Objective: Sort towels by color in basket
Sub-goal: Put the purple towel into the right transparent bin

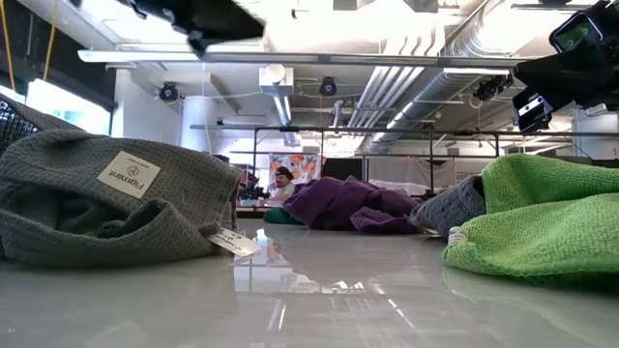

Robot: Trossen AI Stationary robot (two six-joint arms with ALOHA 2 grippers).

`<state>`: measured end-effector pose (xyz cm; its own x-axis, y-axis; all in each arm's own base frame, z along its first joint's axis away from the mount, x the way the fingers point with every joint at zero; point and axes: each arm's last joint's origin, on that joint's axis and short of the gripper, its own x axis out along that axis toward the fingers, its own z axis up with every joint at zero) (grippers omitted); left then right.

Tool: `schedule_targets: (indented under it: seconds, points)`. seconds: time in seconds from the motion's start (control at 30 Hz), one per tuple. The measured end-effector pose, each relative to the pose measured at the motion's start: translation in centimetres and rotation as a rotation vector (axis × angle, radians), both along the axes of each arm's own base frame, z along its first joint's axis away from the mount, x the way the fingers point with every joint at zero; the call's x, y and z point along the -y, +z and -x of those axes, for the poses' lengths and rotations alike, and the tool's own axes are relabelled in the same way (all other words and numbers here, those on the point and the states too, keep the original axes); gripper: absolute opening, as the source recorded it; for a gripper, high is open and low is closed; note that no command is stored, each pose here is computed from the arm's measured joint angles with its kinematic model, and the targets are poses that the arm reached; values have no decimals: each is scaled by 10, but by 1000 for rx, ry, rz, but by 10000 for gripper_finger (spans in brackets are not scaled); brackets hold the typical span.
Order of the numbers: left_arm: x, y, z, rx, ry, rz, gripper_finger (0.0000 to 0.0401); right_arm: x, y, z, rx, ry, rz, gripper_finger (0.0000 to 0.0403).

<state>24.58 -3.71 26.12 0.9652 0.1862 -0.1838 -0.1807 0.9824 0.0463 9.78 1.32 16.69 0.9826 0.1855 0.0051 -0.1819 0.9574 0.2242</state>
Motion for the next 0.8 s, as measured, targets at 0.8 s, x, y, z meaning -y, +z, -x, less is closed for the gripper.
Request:
schedule_targets:
  seconds: [0.8]
  points:
    - [16, -75, -27, 140, -163, 95, 71, 18, 21, -11, 61, -566, -52, 1]
